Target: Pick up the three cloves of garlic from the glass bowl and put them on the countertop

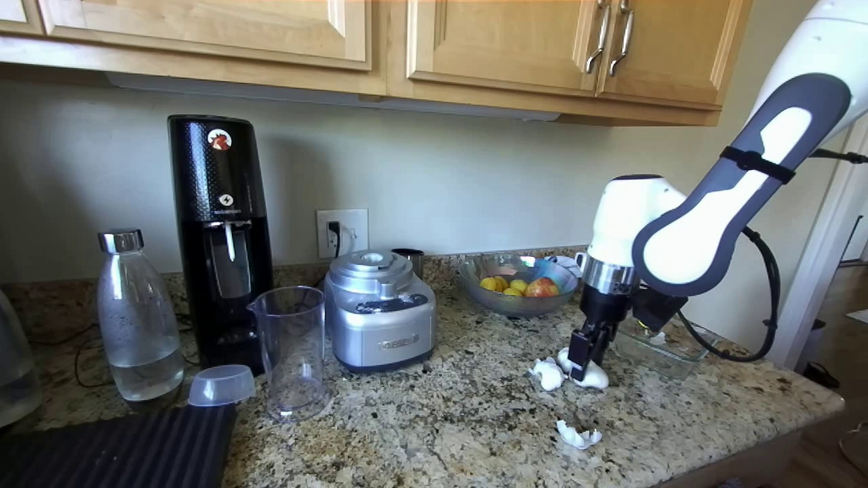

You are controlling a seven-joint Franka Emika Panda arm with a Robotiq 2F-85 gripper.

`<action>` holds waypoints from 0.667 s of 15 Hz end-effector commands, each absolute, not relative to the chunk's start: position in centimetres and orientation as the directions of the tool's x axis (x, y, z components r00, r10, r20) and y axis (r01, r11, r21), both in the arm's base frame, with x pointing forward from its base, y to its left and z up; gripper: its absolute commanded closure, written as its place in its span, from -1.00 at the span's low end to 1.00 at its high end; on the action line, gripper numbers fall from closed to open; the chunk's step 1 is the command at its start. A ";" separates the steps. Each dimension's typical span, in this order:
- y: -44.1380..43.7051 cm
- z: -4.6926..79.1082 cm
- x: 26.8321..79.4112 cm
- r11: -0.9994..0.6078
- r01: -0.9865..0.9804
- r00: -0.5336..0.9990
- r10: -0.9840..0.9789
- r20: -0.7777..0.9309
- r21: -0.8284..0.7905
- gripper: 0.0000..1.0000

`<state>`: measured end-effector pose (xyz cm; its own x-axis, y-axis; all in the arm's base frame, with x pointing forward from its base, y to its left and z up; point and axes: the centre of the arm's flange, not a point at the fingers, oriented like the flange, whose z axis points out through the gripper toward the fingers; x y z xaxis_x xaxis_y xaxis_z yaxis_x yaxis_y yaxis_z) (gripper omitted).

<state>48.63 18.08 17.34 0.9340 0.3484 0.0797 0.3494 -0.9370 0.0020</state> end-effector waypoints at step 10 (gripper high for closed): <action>14.2 32.5 47.9 -0.971 0.238 0.967 0.236 0.098 -0.003 -1.00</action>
<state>49.74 16.30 28.97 0.9579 0.2636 0.1138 0.2652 -0.9642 0.0016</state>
